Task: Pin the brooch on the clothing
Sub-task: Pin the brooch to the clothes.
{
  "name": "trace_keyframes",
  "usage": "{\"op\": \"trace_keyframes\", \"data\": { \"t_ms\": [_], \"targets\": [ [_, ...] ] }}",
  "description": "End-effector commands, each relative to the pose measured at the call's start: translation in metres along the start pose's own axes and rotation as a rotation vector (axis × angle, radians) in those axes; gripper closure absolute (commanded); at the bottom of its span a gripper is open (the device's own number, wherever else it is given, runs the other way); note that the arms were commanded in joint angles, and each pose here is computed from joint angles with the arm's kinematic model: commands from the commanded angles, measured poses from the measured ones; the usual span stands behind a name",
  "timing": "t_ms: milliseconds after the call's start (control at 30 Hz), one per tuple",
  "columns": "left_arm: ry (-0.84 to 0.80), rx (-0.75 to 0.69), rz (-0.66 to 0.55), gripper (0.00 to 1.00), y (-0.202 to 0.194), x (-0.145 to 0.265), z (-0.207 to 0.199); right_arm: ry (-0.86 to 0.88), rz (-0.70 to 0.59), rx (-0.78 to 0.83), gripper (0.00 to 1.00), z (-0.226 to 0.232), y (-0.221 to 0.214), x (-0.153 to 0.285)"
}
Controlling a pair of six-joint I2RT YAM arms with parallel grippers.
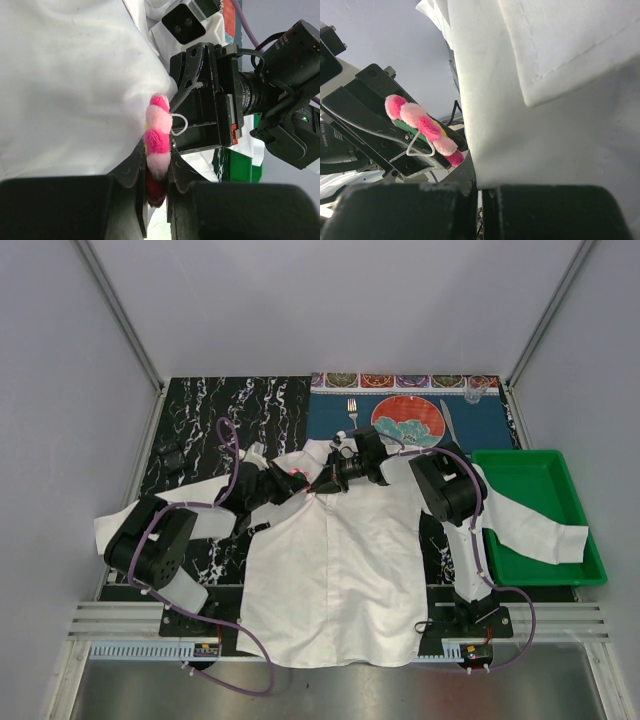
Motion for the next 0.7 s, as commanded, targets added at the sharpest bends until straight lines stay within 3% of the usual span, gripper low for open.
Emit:
{"op": "trace_keyframes", "data": {
  "t_ms": [0, 267, 667],
  "targets": [
    [0.034, 0.022, 0.135, 1.00, -0.035, 0.005, 0.008, 0.100, -0.024, 0.115, 1.00, 0.042, 0.003, 0.004],
    [0.141, -0.013, 0.164, 1.00, -0.041, 0.007, 0.028, 0.046, -0.034, 0.079, 1.00, 0.024, 0.006, 0.002],
    [0.125, -0.013, 0.189, 1.00, -0.045, -0.003, 0.035, -0.068, -0.048, 0.064, 1.00, -0.009, 0.019, -0.008]
  ]
}}
Point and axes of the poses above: each gripper's point midway between its finger pads, its own x axis back along the fingers, its own z axis along the line the jaws close on, y = z × x, the point moved 4 cm from there along x, back along the fingers, and after that the axes turned 14 degrees about -x, right-handed, at the moved point
